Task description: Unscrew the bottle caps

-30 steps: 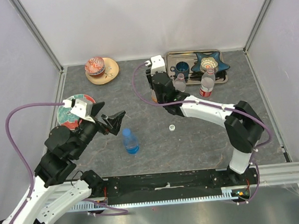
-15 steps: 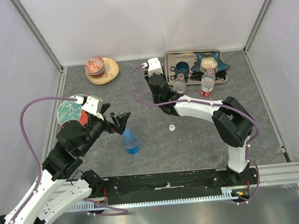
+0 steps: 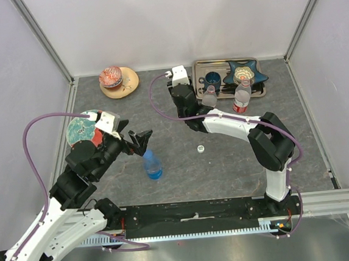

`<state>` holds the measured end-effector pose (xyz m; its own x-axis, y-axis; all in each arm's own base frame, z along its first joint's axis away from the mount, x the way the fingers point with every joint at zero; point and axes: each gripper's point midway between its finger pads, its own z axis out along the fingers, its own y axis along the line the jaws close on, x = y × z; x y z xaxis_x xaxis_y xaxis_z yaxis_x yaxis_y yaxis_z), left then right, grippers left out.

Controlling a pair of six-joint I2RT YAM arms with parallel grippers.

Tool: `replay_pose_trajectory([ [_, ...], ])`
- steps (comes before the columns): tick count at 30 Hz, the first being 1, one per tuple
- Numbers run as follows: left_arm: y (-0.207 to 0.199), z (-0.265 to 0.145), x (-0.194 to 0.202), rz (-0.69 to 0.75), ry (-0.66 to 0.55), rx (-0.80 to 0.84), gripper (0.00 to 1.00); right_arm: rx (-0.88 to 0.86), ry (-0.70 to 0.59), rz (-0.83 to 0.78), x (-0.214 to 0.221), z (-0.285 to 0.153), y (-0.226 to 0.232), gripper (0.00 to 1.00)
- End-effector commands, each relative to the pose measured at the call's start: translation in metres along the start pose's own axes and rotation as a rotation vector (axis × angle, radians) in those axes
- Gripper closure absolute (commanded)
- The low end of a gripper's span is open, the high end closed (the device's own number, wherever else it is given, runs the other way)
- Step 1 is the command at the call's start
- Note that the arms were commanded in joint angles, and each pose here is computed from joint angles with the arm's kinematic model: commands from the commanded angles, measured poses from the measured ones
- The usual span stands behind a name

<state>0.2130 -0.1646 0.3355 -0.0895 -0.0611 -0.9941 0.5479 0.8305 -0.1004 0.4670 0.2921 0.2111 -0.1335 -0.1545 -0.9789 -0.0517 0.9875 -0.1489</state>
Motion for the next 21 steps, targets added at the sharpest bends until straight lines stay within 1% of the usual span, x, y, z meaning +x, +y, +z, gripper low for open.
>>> replay_pose_trajectory([
  [1, -0.003, 0.003, -0.011, -0.020, -0.038, 0.011, 0.00, 0.013, -0.030, 0.048, -0.033, -0.004, -0.007, 0.47],
  [3, -0.003, 0.003, -0.011, -0.020, -0.038, 0.011, 0.00, 0.011, -0.032, 0.050, -0.038, -0.005, -0.008, 0.46],
  [4, -0.004, 0.004, -0.010, -0.021, -0.035, 0.010, 0.00, 0.009, -0.032, 0.075, -0.040, -0.005, -0.007, 0.45],
  [12, -0.006, 0.004, -0.012, -0.025, -0.037, 0.023, 0.00, 0.003, -0.040, 0.089, -0.055, -0.008, -0.008, 0.41],
  [18, -0.007, 0.004, -0.013, -0.028, -0.040, 0.026, 0.01, 0.006, -0.045, 0.093, -0.064, -0.010, -0.012, 0.33],
  [21, -0.006, 0.002, -0.017, -0.027, -0.046, 0.022, 0.00, -0.002, -0.063, 0.118, -0.078, -0.017, -0.015, 0.26],
])
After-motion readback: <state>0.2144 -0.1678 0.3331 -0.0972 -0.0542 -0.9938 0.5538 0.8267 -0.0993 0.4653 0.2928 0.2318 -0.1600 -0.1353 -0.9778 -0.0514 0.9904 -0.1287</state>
